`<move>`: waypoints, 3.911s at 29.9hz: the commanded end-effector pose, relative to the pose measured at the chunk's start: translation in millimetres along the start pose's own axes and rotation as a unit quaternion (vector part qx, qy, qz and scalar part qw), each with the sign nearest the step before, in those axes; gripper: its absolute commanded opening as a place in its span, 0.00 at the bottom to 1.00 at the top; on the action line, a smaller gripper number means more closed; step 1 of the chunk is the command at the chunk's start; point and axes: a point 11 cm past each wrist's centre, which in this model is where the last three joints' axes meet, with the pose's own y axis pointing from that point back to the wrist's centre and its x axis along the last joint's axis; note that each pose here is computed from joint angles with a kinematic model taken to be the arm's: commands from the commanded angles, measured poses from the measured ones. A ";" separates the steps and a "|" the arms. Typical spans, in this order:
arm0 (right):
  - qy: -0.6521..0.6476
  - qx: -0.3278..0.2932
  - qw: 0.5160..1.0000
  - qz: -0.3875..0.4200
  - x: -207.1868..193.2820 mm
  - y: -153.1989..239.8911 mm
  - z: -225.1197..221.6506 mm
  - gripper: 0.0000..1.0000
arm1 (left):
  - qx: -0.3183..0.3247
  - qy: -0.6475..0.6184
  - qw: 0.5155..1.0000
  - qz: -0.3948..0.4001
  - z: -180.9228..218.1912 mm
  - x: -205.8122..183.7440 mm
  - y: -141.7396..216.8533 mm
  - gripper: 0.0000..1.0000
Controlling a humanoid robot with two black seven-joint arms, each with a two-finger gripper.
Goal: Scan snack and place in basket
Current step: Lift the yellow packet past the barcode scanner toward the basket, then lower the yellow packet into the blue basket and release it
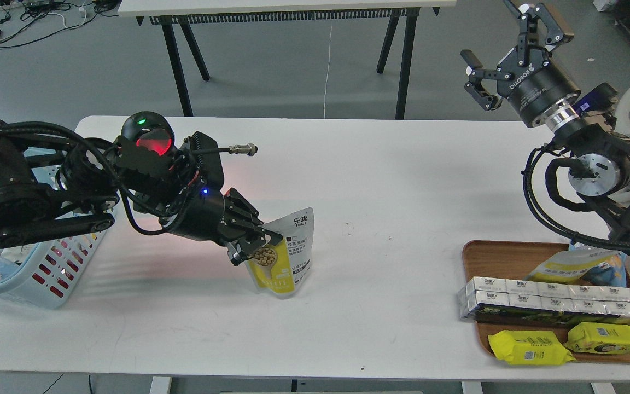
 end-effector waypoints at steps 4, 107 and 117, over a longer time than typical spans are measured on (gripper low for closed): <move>-0.003 0.006 1.000 0.002 0.4 -0.9 -2.6 0.98 | 0.072 -0.008 0.997 0.023 -32.1 18.3 52.8 0.00; -0.017 0.015 1.000 0.008 2.4 2.5 -0.2 0.98 | 0.330 0.251 0.910 -0.022 -80.1 -188.6 239.1 0.10; -0.016 0.015 1.000 0.008 2.8 3.1 -1.5 0.98 | 0.335 0.246 0.910 -0.009 -83.2 -180.9 242.3 0.43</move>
